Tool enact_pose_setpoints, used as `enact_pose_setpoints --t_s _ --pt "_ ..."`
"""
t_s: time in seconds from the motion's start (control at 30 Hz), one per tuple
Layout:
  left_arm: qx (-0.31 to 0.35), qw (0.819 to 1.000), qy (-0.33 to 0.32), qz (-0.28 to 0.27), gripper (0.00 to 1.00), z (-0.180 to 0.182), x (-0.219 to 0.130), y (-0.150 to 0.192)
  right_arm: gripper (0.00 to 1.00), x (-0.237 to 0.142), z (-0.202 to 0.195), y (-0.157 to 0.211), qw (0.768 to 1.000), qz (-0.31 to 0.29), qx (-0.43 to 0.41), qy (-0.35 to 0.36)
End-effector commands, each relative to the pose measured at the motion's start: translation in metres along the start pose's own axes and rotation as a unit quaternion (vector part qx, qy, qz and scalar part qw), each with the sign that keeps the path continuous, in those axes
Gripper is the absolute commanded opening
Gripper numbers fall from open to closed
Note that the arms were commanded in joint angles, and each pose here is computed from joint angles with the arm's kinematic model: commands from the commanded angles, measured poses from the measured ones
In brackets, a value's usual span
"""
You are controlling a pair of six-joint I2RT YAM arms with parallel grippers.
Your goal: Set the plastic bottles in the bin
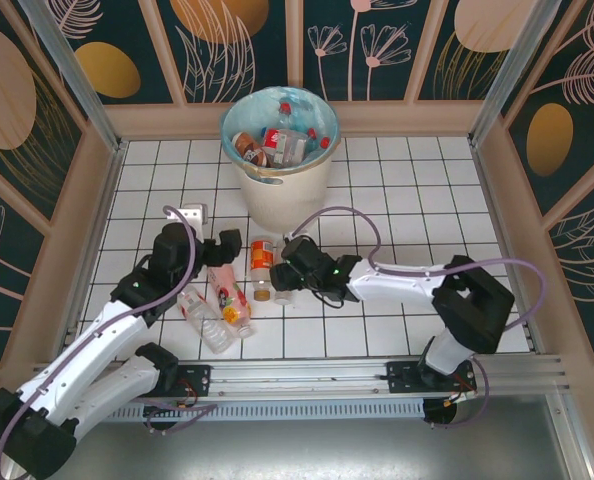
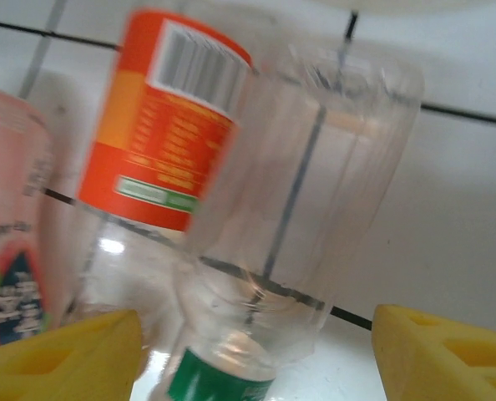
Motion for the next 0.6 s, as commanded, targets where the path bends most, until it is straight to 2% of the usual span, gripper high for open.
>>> enact_pose_setpoints --t_s 0.0,0.3,0.57 --pt "0.016 0.999 0.041 0.021 0.93 -0.005 0.005 0.01 0.74 0.01 0.003 0.002 1.0 0.014 0.022 0.006" --pt "0.025 0.998 0.047 0.033 0.93 -0.007 0.009 0.013 0.75 0.032 -0.006 -0.002 0.998 0.033 0.052 0.0" --pt "0.035 0.998 0.048 0.025 0.93 -0.007 0.012 0.012 0.69 0.031 -0.024 0.015 0.997 0.05 0.056 0.015"
Point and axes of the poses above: each hand's point on the last joint's axis, 136 mm out from that joint toward the fingers, its own x axis out along the fingers, its own z axis along the line the jaws close on, y = z × x, the point moved 6 cm from there along -x, back along the fingers, and after that the axes turned 15 degrees about -x, right-handed, at the moved point
